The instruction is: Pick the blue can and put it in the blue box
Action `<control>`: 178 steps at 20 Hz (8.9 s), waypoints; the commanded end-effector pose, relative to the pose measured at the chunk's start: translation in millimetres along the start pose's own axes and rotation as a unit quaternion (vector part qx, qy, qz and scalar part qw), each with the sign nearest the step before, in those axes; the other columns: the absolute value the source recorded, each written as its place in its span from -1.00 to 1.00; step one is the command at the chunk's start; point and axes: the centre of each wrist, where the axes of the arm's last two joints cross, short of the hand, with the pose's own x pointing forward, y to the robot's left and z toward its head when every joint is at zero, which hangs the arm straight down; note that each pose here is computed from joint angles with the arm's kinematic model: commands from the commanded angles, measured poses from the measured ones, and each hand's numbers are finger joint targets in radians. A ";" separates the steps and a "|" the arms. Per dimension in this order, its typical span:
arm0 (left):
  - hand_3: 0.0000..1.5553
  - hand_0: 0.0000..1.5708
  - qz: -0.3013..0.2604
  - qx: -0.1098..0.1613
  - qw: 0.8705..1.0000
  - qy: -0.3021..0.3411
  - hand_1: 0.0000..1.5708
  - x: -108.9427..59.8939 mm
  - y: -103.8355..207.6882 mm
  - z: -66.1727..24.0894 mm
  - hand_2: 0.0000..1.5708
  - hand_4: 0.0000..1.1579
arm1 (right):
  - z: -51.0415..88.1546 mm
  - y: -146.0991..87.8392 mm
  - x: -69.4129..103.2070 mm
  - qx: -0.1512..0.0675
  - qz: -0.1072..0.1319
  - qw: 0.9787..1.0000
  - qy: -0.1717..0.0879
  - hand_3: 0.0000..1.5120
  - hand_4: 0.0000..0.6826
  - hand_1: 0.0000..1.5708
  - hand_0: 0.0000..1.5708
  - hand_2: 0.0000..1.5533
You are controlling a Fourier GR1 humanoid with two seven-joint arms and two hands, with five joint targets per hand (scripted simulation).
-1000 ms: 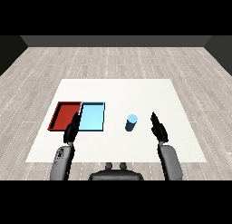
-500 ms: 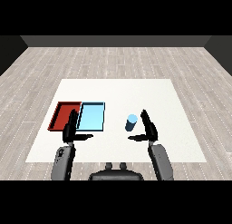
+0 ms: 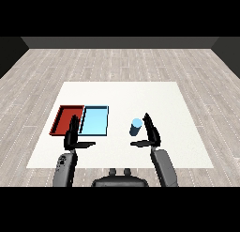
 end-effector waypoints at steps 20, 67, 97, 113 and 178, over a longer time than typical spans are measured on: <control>-1.00 -1.00 -0.014 -0.002 1.000 -0.006 -1.00 21.5 -10.8 -9.4 -1.00 -1.00 | -23.8 -17.7 -24.8 -0.041 -0.014 0.997 0.057 -1.00 -1.00 -1.00 -1.00 -1.00; -1.00 -1.00 -0.031 0.012 0.999 -0.023 -1.00 27.2 5.2 0.7 -1.00 -1.00 | -50.9 13.9 -77.9 -0.095 -0.053 0.987 0.115 -1.00 -1.00 -1.00 -1.00 -0.36; -1.00 -1.00 0.011 -0.049 0.999 -0.004 -1.00 4.2 -47.3 -10.2 -1.00 -1.00 | -86.5 60.3 -25.0 -0.051 0.028 0.998 0.002 0.81 0.58 0.84 0.84 0.89; -1.00 -1.00 0.040 -0.079 0.996 0.009 -1.00 1.1 -76.4 -32.3 -1.00 -1.00 | -91.1 11.0 28.2 -0.025 0.031 0.999 -0.020 0.82 0.66 0.87 0.87 0.89; -1.00 -1.00 0.040 -0.145 0.987 0.065 -1.00 -25.0 -200.6 -74.1 -1.00 -1.00 | -101.7 106.5 42.1 0.068 -0.010 0.997 -0.042 0.79 0.53 0.82 0.82 0.86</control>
